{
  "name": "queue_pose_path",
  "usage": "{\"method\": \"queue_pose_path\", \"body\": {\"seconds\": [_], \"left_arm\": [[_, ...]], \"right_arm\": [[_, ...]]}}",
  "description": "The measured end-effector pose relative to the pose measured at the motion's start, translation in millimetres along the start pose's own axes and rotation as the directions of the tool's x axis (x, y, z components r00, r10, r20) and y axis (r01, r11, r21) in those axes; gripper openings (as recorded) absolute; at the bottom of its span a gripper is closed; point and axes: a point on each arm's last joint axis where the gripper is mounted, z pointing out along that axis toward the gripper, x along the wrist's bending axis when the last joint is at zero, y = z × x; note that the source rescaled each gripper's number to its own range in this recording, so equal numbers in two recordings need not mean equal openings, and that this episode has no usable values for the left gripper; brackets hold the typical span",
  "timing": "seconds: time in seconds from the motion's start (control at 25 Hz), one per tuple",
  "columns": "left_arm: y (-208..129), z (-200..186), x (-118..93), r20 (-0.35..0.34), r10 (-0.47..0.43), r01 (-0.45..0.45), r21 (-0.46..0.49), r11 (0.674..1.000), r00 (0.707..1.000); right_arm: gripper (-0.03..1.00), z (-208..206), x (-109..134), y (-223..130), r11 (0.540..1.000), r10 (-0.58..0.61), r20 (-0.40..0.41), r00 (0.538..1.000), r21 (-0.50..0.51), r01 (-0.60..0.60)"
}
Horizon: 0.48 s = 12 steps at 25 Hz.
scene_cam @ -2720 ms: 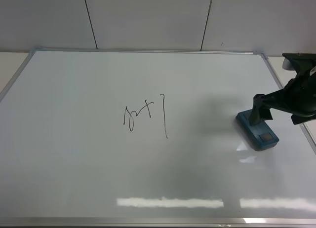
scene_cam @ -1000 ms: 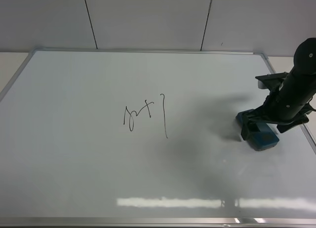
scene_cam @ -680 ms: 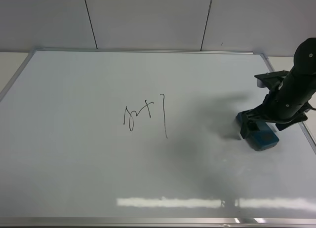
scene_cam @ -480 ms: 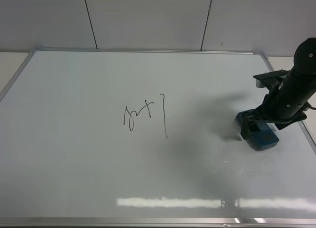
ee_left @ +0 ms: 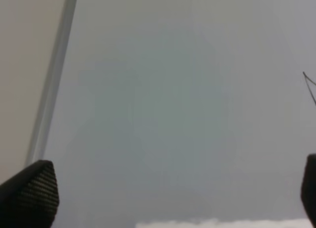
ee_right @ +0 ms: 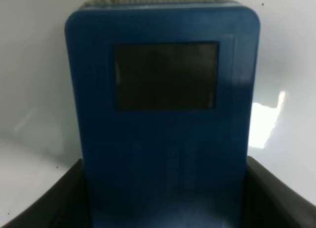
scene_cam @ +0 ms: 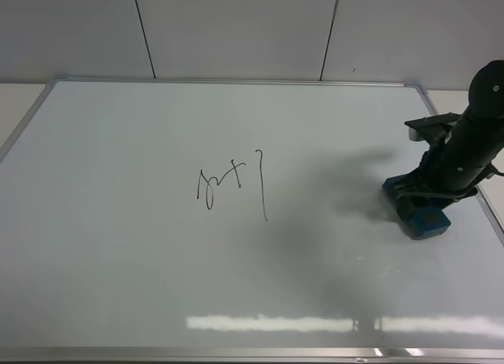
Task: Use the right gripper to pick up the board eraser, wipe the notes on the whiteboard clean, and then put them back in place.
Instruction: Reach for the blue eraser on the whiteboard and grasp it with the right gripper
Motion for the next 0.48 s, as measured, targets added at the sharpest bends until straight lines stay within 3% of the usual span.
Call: {"method": "queue_pose_path", "body": {"seconds": [0.48], "left_arm": [[0.0,0.0,0.0,0.0,0.0,0.0,0.0,1.0,1.0]], "right_arm": [[0.05,-5.8,1.2,2.7,0.999,0.018,-0.014,1.0,0.041,-0.017]]}}
